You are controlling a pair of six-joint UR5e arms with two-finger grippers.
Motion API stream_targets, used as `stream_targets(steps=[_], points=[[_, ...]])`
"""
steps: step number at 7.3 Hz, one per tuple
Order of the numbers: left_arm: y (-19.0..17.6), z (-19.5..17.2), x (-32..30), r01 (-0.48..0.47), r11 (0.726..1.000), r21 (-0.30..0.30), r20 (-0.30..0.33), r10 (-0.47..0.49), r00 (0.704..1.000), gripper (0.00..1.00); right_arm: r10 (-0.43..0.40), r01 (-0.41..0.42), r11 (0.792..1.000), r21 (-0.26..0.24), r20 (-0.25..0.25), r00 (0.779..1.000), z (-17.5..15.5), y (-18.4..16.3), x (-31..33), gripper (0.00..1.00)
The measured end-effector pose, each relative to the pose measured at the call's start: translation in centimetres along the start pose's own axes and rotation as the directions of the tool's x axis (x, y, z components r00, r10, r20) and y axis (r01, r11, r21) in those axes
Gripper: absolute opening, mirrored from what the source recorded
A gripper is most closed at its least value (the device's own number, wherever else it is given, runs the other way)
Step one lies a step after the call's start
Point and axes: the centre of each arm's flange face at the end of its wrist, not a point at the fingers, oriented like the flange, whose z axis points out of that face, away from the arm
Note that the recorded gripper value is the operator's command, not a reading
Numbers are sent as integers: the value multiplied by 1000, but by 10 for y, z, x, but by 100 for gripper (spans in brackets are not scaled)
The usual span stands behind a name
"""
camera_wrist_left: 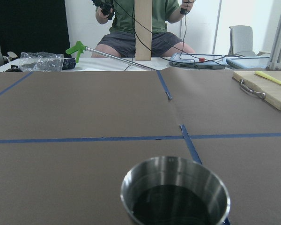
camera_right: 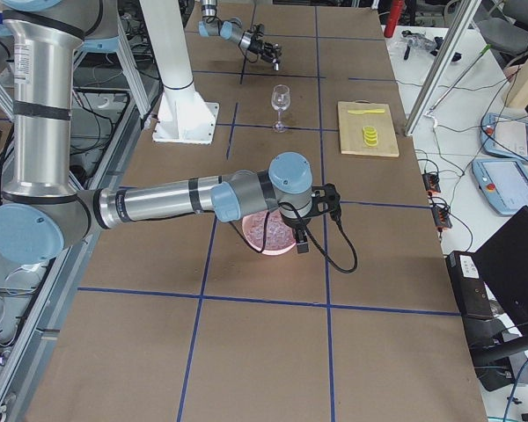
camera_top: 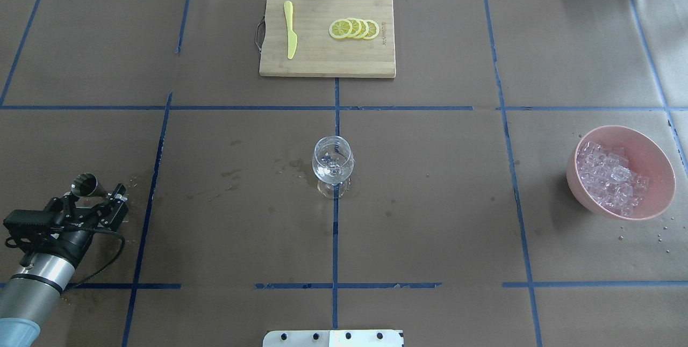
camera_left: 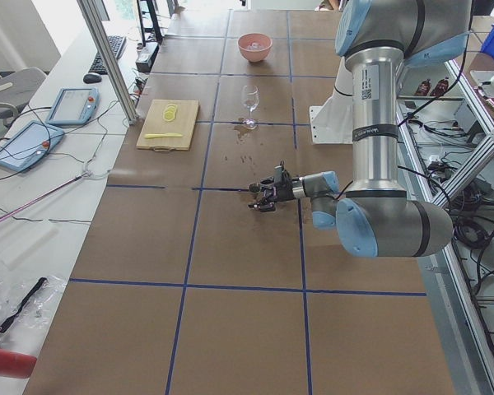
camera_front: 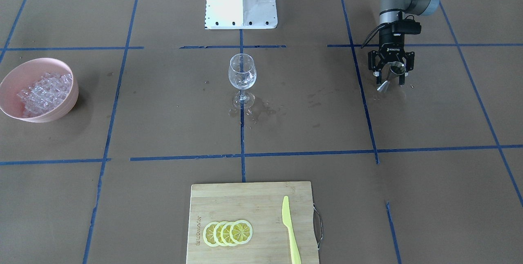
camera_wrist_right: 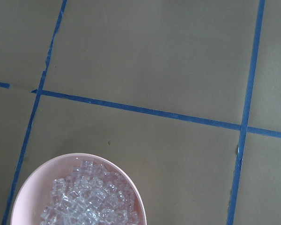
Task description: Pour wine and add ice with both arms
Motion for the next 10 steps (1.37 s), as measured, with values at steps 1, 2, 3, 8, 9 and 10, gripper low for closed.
stream_targets(steps=[1, 2, 3, 8, 9, 10], points=[[1, 0, 0, -4, 1000, -1, 1, 4, 1000, 24, 0, 0, 1000, 0, 0, 1000, 0, 0, 0, 100], [2, 1, -1, -10, 1000, -2, 3, 10, 1000, 4, 0, 0, 1000, 0, 0, 1000, 0, 0, 0, 100], [3, 1, -2, -16, 1000, -3, 4, 16, 1000, 0, 0, 0, 1000, 0, 0, 1000, 0, 0, 0, 100], [-27, -11, 22, -26, 1000, 5, -36, 27, 999, 0, -4, 4, 1000, 3, 1, 1000, -1, -2, -2, 100], [-46, -18, 41, -54, 998, 16, -63, 55, 996, 0, -6, 6, 1000, 5, 1, 1000, -1, -3, -3, 100], [-61, -24, 65, -85, 996, 31, -93, 87, 992, 0, -8, 8, 1000, 5, 1, 1000, -2, -4, -4, 100]])
